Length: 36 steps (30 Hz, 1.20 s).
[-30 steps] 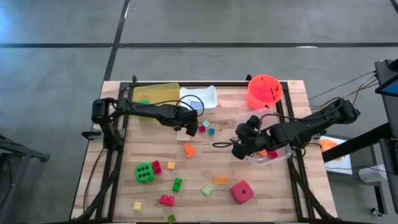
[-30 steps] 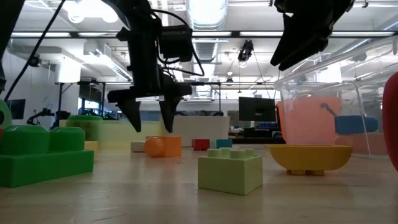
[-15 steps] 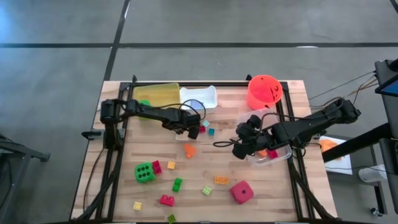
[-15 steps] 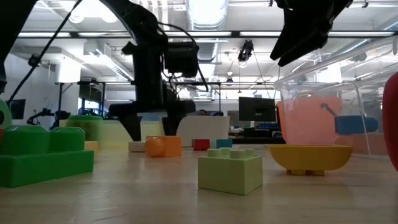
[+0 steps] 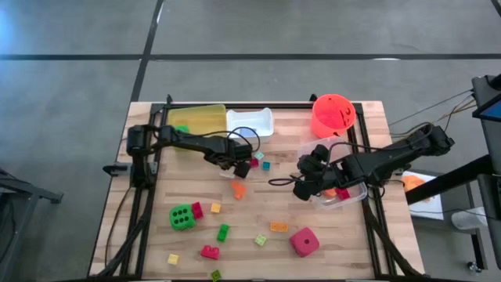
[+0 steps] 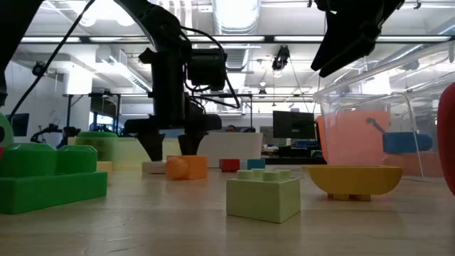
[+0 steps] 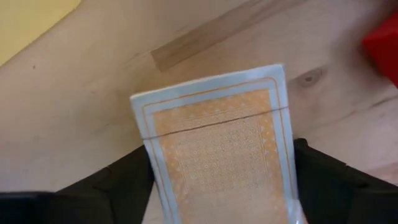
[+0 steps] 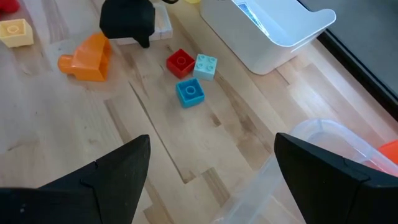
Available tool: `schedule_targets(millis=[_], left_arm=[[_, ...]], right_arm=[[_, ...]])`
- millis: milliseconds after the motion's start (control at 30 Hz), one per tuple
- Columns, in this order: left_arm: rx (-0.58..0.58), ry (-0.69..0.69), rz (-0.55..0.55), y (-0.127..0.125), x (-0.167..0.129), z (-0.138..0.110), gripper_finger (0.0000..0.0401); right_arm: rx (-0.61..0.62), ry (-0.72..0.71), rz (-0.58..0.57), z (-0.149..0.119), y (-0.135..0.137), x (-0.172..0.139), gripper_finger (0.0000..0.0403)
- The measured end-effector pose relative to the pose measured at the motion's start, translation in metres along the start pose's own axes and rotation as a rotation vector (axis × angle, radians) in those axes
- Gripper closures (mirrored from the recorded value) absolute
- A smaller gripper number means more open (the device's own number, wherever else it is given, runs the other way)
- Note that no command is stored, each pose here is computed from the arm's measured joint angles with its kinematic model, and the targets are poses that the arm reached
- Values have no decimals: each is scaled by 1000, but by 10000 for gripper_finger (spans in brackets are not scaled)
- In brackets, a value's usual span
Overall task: Pick & Place Toys
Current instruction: Put the orange deck of cards into the white bin
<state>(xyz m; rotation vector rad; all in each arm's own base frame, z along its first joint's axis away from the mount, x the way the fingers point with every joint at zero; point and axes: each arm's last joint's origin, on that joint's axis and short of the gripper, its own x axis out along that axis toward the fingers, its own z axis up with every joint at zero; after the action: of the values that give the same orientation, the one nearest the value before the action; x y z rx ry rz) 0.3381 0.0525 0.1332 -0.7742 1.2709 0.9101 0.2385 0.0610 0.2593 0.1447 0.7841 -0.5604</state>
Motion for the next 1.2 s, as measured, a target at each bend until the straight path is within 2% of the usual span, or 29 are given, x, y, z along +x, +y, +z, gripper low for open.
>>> schedule_targets(millis=[433,567,733,867,1000,1200], left_arm=[[39,-36,-32,-1,-6,2,108],[41,-63,-59,-1,-17,2,108],[48,-157,-107,3,-47,4,108],[48,-303,-177,10,-81,9,108],[98,-456,-258,23,-110,26,108],[178,-552,-250,40,-130,50,108]], right_arm=[[-9,2,-2,0,0,0,66],[-16,2,-2,0,0,0,66],[-15,2,-1,0,0,0,66],[-13,0,0,0,0,0,66],[-10,-3,2,0,0,0,66],[18,-4,3,0,0,0,66]])
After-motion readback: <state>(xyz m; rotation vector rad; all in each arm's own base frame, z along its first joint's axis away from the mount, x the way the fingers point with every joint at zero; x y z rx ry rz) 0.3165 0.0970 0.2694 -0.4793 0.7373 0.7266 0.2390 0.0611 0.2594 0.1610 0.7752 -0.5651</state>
